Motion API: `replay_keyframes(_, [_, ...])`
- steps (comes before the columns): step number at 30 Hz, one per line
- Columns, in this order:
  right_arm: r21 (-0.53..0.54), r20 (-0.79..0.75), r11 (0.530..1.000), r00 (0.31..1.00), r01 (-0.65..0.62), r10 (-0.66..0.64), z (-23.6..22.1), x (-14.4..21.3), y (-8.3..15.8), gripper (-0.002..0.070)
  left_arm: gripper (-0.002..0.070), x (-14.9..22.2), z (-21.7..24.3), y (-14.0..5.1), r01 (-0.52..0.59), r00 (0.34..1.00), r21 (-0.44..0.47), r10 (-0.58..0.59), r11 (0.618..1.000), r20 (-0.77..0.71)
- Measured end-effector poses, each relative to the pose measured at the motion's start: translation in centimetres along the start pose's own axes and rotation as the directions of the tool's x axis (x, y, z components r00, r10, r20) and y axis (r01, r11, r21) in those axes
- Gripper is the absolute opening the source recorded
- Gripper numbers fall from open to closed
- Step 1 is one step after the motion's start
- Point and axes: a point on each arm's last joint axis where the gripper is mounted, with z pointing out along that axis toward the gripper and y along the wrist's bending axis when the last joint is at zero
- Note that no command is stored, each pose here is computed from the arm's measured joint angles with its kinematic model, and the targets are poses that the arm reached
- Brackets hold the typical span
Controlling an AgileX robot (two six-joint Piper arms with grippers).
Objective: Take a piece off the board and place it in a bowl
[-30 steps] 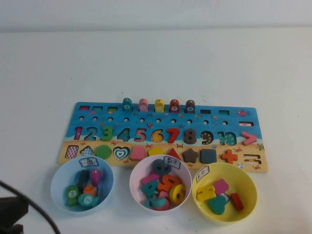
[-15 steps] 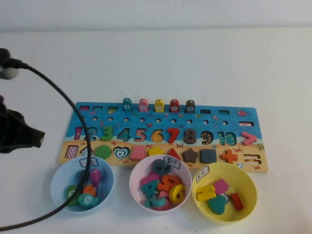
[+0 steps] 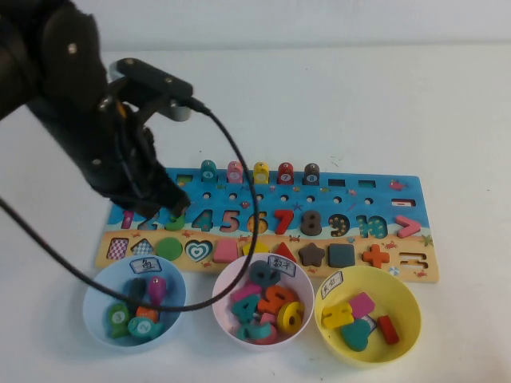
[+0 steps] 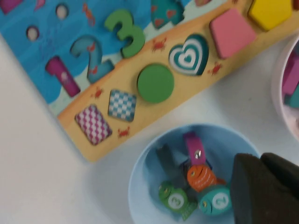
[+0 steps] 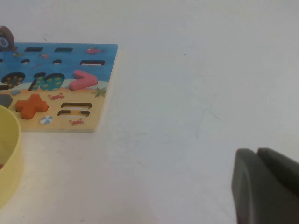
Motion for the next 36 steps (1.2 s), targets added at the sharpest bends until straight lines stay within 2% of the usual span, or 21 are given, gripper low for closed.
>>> replay_keyframes(4, [0.000,0.000,1.000,1.000,0.000,0.000,0.0,0.0,0.0,-0.0017,-0.0003,-3.0,0.8,-1.0,-0.048,0.999,0.000,0.048,0.999,0.019])
replay_keyframes(8, [0.000,0.000,1.000,1.000,0.000,0.000,0.0,0.0,0.0,-0.0017,-0.0003,-5.6,1.5,-1.0,-0.039,0.998,-0.018,0.040,0.999,0.043])
replay_keyframes(14, [0.000,0.000,1.000,1.000,0.000,0.000,0.0,0.0,0.0,-0.0017,-0.0003,-8.6,1.3,0.0,-0.012,0.994,-0.061,0.019,0.998,0.105])
replay_keyframes(20, [0.000,0.000,1.000,1.000,0.000,0.000,0.0,0.0,0.0,-0.0017,0.0008,-10.3,1.2,2.3,0.057,0.987,-0.091,-0.042,0.994,0.152])
replay_keyframes(24, [0.000,0.000,1.000,1.000,0.000,0.000,0.0,0.0,0.0,-0.0017,0.0088,-10.8,4.0,2.5,0.064,0.994,-0.084,-0.056,0.994,0.097])
replay_keyframes(28, [0.000,0.000,1.000,1.000,0.000,0.000,0.0,0.0,0.0,-0.0017,0.0235,-11.3,7.4,2.6,0.078,0.997,-0.077,-0.076,0.994,0.031])
replay_keyframes(30, [0.000,0.000,1.000,1.000,0.000,0.000,0.0,0.0,0.0,-0.0017,0.0279,-11.7,8.7,2.8,0.119,0.993,-0.075,-0.118,0.990,0.014])
replay_keyframes(36, [0.000,0.000,1.000,1.000,0.000,0.000,0.0,0.0,0.0,-0.0017,0.0312,-13.2,10.9,3.4,0.202,0.979,-0.063,-0.201,0.977,0.027])
